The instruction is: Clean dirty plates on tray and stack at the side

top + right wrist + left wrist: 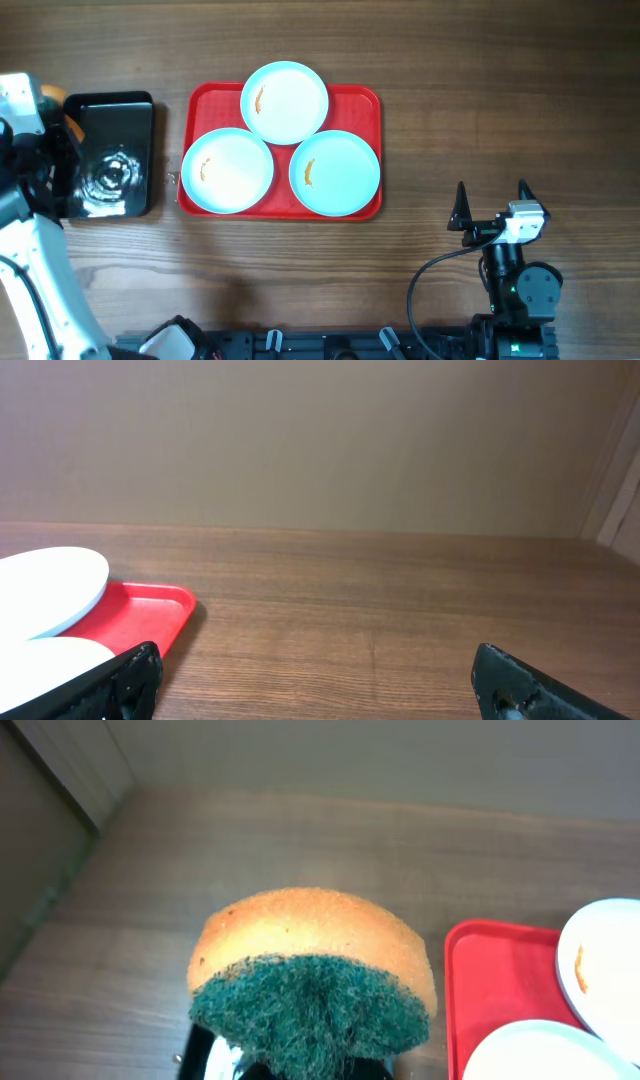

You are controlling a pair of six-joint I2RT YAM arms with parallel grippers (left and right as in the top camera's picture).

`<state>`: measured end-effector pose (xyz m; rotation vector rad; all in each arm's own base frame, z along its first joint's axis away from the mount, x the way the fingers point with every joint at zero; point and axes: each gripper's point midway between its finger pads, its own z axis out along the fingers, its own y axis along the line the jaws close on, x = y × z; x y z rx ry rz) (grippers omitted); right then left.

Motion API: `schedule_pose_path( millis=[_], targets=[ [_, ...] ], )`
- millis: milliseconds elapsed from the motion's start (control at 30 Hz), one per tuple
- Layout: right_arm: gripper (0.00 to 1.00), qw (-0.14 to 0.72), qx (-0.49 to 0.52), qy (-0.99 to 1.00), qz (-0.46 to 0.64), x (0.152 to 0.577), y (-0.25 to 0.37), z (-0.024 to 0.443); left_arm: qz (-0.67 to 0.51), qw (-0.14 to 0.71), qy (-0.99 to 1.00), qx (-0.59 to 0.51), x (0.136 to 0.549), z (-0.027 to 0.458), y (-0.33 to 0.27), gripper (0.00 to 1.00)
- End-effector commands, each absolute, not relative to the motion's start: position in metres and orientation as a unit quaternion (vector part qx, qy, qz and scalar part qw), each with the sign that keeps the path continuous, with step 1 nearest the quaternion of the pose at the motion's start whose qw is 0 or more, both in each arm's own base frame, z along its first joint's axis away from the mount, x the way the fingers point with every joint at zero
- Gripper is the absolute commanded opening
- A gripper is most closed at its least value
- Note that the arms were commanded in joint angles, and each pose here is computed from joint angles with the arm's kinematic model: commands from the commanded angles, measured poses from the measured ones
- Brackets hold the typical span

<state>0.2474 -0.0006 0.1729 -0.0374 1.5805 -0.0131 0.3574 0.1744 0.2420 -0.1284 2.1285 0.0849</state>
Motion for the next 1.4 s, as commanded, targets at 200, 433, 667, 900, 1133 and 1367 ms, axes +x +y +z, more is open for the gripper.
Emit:
schedule_pose_path(
  millis=[200,433,667,900,1133,1367],
  targets=[
    [1.00,0.707,-0.017,0.707,-0.019,0.247,-0.004,0.175,-0.074,0.308,0.942,-0.111,0.352,0.085,0.172,0.04],
    [1.00,0.707,-0.017,0.707,-0.019,0.247,-0.004,0.175,-0.063,0.383,0.918,-0.081,0.352,0.175,0.160,0.04],
    [1.00,0.707,-0.017,0.707,-0.019,0.247,-0.004,0.175,-0.050,0.506,0.858,-0.077,0.340,0.286,0.128,0.04],
    [1.00,0.707,-0.017,0.707,-0.019,0.247,-0.004,0.175,-0.190,0.488,0.852,-0.031,0.350,0.292,0.042,0.04],
    [1.00,0.707,-0.017,0.707,-0.018,0.247,-0.004,0.175,-0.263,0.386,0.884,0.015,0.325,0.261,-0.031,0.04],
    [1.00,0.707,-0.017,0.707,-0.018,0.247,-0.004,0.175,-0.279,0.268,0.921,0.047,0.294,0.210,-0.078,0.04]
  ],
)
